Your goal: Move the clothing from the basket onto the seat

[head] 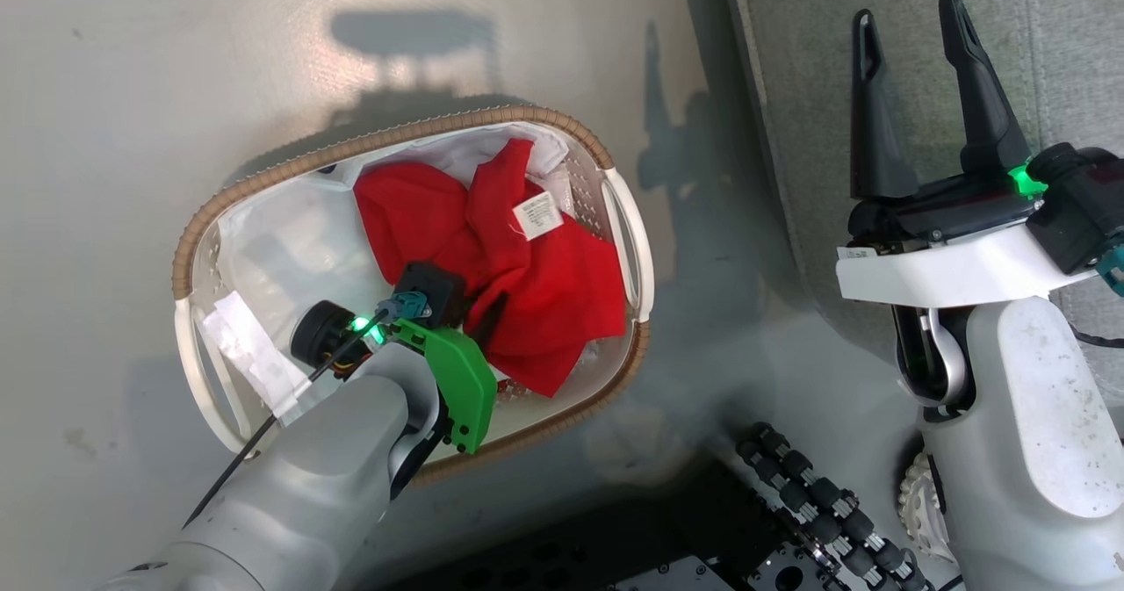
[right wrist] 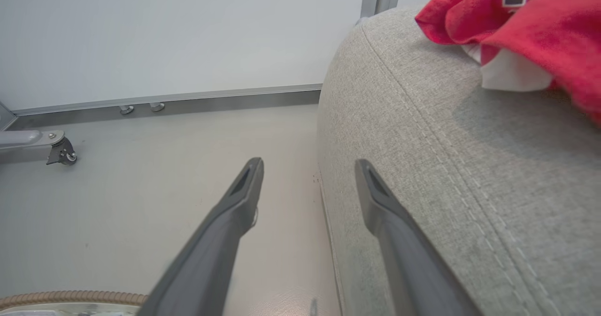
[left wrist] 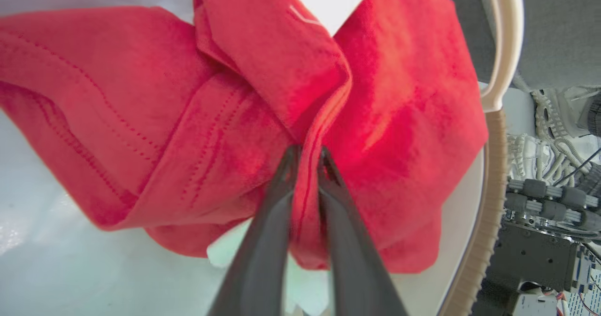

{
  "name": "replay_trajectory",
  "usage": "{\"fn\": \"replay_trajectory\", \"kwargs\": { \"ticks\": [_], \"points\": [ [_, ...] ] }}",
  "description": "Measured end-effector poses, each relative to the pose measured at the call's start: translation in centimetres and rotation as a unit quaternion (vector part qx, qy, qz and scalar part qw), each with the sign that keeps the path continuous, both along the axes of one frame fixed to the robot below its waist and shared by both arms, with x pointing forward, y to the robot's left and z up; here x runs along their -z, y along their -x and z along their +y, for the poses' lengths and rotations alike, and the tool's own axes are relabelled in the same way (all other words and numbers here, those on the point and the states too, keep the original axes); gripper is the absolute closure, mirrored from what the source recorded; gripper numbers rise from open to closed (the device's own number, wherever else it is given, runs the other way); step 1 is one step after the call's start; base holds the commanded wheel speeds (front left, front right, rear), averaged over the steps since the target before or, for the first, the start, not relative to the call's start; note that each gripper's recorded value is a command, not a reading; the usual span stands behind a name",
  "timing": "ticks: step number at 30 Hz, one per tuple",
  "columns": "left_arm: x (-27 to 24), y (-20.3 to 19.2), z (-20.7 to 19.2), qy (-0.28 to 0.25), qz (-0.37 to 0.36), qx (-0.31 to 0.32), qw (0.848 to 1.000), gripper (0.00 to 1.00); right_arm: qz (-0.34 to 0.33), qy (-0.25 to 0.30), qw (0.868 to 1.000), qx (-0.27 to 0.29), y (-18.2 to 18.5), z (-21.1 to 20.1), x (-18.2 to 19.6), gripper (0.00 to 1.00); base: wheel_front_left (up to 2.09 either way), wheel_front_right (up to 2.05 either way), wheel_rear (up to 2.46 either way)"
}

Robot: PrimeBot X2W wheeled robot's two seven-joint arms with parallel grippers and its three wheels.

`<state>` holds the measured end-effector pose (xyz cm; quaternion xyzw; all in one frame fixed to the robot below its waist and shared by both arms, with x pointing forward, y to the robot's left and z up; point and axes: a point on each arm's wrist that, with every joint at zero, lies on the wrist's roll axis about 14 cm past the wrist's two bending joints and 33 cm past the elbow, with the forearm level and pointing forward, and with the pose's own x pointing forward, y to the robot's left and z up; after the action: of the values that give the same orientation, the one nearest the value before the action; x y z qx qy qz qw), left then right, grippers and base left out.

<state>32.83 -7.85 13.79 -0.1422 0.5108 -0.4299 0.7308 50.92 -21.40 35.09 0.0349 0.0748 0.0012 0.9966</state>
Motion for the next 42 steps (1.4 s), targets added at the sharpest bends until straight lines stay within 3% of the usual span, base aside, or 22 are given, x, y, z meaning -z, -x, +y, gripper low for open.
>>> {"fn": "replay_trajectory", "kwargs": {
  "ticks": [17, 24, 34, 42],
  "points": [
    [-4.9, -2.4, 1.4, -0.005, -0.055, -0.027, 0.998, 1.00, -0.038, -0.011, 0.999, -0.007, 0.7, 0.8, -5.3, 0.00, 0.00, 0.00, 0.00],
    [-9.4, -4.8, 2.1, 0.003, -0.121, -0.044, 0.992, 1.00, -0.061, -0.025, 0.998, -0.016, 1.8, 1.8, -8.4, 0.00, 0.00, 0.00, 0.00],
    [-16.6, -6.8, 4.4, 0.015, -0.228, -0.089, 0.969, 1.00, -0.080, -0.046, 0.995, -0.030, 4.7, 3.5, -11.6, 0.00, 0.00, 0.00, 0.00],
    [-23.4, -8.2, 6.2, 0.036, -0.316, -0.156, 0.935, 1.00, -0.090, -0.062, 0.993, -0.040, 7.8, 4.7, -13.3, 0.00, 0.00, 0.00, 0.00]
  ]
}}
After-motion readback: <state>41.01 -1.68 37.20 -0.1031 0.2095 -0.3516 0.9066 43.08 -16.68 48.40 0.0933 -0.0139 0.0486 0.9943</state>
